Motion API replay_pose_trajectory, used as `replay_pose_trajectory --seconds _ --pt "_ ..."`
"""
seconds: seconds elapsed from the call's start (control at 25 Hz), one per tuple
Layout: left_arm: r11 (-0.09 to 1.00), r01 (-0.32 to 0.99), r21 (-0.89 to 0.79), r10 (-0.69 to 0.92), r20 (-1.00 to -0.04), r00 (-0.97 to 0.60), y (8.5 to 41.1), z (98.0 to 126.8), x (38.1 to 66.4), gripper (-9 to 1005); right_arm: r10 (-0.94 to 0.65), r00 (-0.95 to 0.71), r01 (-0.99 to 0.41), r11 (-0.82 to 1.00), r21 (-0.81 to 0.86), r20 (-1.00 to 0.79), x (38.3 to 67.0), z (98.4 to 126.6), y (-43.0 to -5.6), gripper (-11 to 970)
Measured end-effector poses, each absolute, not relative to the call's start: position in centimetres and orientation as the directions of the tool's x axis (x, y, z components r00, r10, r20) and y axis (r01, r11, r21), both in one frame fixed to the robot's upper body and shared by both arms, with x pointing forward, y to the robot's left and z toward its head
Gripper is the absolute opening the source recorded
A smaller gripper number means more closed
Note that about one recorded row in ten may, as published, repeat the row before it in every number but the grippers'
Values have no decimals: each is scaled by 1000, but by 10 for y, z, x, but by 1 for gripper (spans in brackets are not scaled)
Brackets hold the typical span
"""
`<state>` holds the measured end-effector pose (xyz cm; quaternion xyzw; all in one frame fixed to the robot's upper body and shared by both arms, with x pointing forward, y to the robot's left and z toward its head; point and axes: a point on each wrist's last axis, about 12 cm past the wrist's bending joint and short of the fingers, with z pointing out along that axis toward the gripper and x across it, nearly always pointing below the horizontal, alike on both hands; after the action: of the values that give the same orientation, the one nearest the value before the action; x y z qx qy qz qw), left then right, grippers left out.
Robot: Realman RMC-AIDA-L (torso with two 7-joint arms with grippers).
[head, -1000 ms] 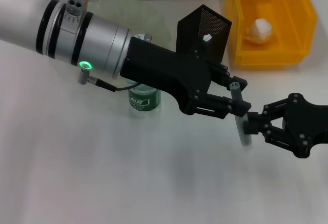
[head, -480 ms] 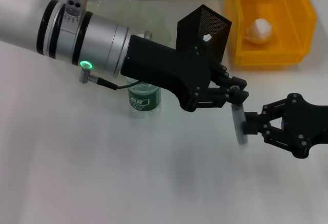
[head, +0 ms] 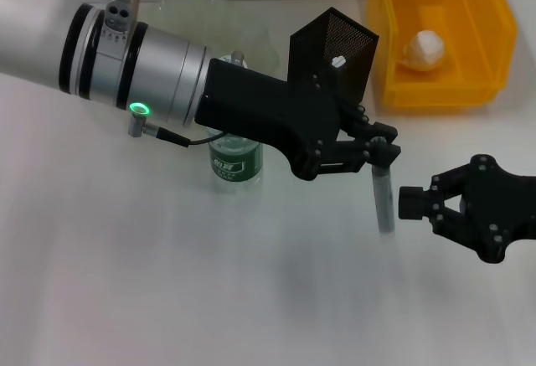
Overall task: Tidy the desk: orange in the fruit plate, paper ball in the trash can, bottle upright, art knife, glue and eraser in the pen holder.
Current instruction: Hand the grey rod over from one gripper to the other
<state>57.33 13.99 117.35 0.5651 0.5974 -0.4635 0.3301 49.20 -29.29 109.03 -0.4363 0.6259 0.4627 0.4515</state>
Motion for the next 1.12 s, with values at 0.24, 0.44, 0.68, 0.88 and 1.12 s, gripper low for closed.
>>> replay_pose_trajectory --seconds 0.24,0.44,0.68,0.88,1.12 --pt "-47 983 -177 350 -925 -150 144 1173 574 154 -106 -237 -957 197 213 -966 489 1091 -296 169" --pt "-5 985 -172 286 -944 -163 155 1177 578 154 -26 -244 -934 275 227 -970 476 1093 -319 245" --pt "15 985 -174 255 -952 -172 161 1180 579 154 152 -143 -912 364 190 -978 435 1099 -361 336" --pt "86 963 -255 -38 -967 -253 205 1192 584 155 226 -48 -893 426 144 -973 414 1093 -368 592" --pt "75 949 -305 -186 -940 -287 223 1197 583 155 292 71 -867 491 86 -954 403 1083 -355 608"
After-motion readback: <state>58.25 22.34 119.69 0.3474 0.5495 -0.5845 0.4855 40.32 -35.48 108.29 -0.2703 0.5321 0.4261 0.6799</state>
